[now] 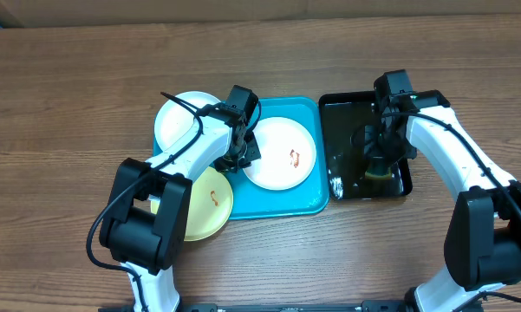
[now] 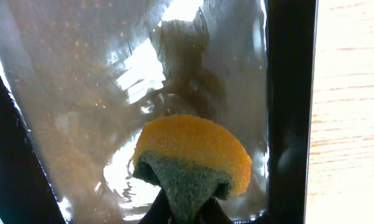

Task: Clean dirty plates on tray and stack at the side

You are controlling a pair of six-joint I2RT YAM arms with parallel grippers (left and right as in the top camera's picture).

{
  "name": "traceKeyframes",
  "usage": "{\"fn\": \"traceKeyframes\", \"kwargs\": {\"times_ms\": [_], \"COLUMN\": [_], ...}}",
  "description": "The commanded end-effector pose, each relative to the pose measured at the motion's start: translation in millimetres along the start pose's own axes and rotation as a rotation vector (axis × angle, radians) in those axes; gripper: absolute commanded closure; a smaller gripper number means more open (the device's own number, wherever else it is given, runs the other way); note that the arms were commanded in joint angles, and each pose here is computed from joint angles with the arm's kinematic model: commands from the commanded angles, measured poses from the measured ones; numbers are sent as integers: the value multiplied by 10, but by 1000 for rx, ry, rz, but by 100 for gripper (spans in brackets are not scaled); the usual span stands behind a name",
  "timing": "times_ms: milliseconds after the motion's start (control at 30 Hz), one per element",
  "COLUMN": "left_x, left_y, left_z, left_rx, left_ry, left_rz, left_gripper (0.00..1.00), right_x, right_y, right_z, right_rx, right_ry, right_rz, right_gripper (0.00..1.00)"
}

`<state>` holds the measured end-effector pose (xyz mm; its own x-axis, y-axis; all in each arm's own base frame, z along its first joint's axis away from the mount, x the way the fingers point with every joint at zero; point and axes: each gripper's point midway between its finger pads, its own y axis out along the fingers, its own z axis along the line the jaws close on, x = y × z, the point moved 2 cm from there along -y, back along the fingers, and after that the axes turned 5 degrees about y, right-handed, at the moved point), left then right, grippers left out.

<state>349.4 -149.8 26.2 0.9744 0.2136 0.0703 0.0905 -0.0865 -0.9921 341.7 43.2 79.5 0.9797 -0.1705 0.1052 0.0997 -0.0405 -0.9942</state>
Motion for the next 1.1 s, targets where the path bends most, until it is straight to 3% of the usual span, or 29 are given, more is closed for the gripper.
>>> {"fn": "traceKeyframes", "kwargs": {"times_ms": [0,600,1067], "left_x": [-114,-120,-155], "left_y": [143,135,125], "left_z": [93,185,254], "left_rx": [52,105,144], "left_ry": [-2,25,-54], "left_rz": [41,36,42], "left_gripper": [96,96,96], "right_x": [126,134,344], "right_y": [-99,-107,-477], "right_z": [16,58,166], "right_rx": [16,42,92], "right_ry": [12,12,24], "right_rz": [-47,-48,-98], "right_gripper": [96,96,96]}}
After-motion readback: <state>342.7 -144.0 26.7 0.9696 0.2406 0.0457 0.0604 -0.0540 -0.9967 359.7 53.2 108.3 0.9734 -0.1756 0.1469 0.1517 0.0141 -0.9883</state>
